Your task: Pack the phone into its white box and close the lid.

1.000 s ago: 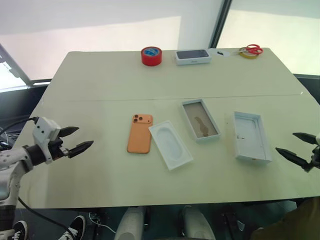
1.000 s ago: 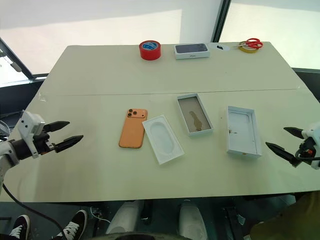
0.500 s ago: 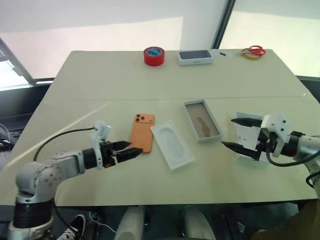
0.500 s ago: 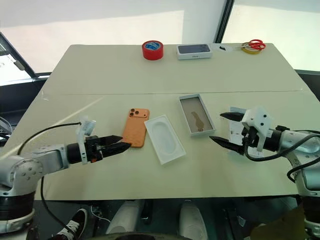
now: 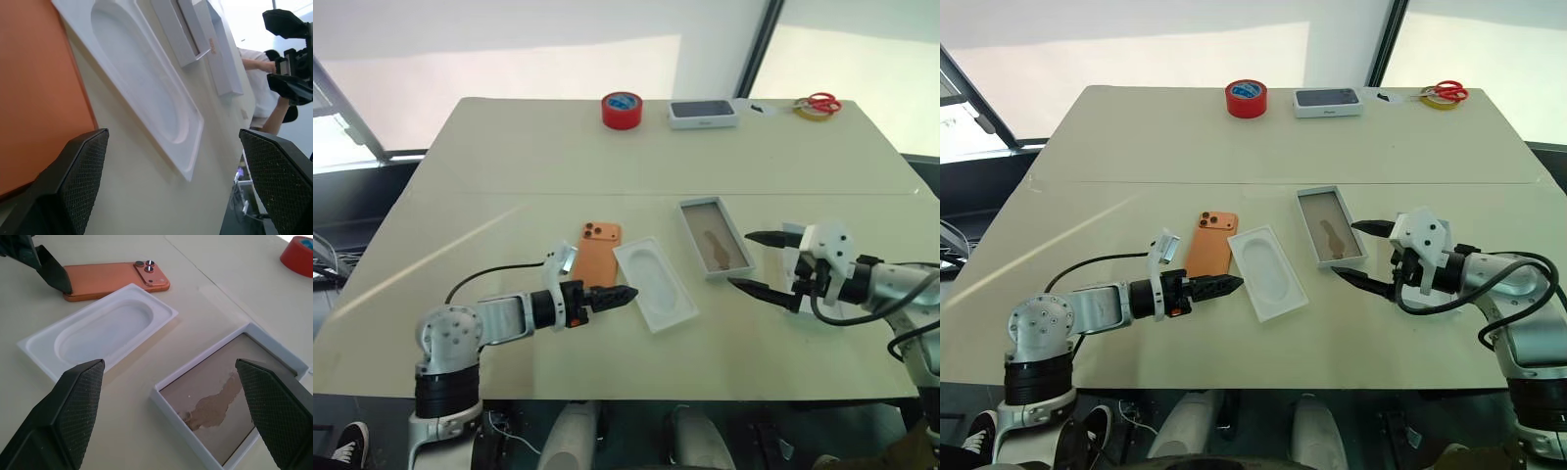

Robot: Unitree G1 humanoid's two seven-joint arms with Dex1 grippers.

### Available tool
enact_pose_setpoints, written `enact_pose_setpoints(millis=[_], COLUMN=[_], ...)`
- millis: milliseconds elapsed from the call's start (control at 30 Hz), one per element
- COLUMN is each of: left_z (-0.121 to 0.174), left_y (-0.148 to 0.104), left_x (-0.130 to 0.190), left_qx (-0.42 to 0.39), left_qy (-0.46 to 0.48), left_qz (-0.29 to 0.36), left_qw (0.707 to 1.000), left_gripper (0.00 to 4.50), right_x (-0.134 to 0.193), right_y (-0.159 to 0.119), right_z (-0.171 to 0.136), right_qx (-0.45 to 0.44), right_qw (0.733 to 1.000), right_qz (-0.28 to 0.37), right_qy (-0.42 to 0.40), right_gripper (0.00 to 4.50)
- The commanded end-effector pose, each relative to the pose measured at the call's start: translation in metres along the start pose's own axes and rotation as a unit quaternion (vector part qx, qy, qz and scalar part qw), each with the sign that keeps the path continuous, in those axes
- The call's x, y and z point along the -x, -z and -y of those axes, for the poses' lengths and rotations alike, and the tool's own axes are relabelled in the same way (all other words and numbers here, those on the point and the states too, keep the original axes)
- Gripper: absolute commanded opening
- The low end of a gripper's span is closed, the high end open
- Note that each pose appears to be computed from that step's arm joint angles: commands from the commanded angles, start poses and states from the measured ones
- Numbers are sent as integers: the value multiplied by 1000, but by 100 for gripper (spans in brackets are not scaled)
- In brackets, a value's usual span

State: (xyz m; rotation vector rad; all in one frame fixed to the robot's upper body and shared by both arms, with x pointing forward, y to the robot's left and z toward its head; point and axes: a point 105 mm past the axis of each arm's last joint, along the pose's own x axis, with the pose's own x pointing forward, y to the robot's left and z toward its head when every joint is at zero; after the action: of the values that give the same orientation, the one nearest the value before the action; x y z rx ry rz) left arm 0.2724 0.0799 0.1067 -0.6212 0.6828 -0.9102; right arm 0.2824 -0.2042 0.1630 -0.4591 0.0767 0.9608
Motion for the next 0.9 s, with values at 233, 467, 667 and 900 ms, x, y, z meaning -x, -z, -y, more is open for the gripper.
enact_pose_setpoints(millis=[233, 467, 667, 900], left_z=[-3, -10, -7, -12], left_y=[2, 2, 3, 3], left_x=[-21, -27, -24, -28], left_qx=[11, 22, 13, 26], left_qy=[-10, -23, -15, -28], left_qz=[-7, -6, -19, -19], left_qw=[1000, 999, 1000, 999], left_gripper=[450, 362, 271, 271], right_x=[-1, -2, -1, -2], right_y=[-6, -6, -4, -4], right_z=[5, 6, 7, 8], right_qx=[20, 24, 27, 33], right_qw=[1000, 999, 999, 999], right_qz=[12, 15, 14, 16], right_qy=[16, 25, 28, 33], right_gripper=[447, 450, 450, 450])
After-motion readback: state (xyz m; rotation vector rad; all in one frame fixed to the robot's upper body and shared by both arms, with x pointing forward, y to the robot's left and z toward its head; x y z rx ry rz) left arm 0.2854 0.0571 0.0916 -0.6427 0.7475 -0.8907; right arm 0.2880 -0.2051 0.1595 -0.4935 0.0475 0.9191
